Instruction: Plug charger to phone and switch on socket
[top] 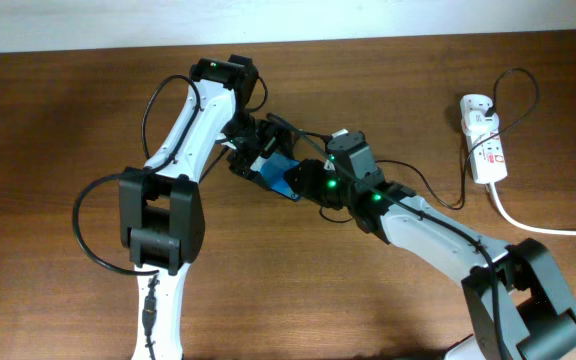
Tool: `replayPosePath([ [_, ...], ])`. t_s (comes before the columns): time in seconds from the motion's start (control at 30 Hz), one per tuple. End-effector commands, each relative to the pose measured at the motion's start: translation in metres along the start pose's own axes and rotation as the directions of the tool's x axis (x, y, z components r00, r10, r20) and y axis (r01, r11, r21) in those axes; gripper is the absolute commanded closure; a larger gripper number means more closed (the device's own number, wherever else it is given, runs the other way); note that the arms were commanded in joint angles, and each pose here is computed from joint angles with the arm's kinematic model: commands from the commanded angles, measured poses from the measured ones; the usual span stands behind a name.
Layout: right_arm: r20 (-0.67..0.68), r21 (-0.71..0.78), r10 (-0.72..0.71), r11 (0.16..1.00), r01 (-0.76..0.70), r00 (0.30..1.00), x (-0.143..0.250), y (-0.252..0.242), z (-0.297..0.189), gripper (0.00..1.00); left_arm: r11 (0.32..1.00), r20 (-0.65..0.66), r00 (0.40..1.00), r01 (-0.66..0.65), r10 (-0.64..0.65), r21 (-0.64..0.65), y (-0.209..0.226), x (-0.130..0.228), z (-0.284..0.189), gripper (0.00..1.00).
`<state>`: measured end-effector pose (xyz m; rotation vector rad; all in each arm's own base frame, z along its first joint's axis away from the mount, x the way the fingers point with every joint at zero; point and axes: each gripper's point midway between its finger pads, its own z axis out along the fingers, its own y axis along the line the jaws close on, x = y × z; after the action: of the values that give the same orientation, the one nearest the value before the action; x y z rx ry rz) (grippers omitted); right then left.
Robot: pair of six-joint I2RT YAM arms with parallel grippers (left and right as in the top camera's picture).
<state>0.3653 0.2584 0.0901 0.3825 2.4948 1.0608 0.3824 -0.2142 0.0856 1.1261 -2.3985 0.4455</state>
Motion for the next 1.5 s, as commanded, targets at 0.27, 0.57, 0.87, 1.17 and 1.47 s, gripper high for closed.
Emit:
replayPosePath([
  [0.27,0.002,-0.041,-0.004,0.999,0.004,1.000,-0.001,0.014,0.002,0.73,0.999,0.009,1.000,-0.015,0.014,0.048,-0.007,0.011,-0.017,1.00],
  [0.57,-0.009,-0.045,0.000,0.999,0.000,1.000,0.001,0.014,0.002,0.96,0.999,0.009,1.000,-0.014,0.014,0.048,-0.007,0.011,-0.018,1.00],
  [0.87,0.078,-0.009,-0.004,1.000,0.005,0.997,-0.050,-0.012,-0.047,0.96,0.687,0.133,0.741,-0.664,0.659,0.294,-0.055,0.002,-0.044,1.00],
  [1.17,0.518,-0.169,0.241,0.970,-0.178,0.821,-0.152,0.009,-0.171,0.96,0.144,0.231,0.474,-0.630,0.850,0.763,-0.108,0.069,-0.127,0.64],
  [1.47,0.632,-0.493,0.543,0.832,-0.254,0.553,-0.184,0.059,-0.173,0.96,0.186,0.229,0.559,-0.588,0.797,0.788,-0.144,0.071,-0.150,0.64],
])
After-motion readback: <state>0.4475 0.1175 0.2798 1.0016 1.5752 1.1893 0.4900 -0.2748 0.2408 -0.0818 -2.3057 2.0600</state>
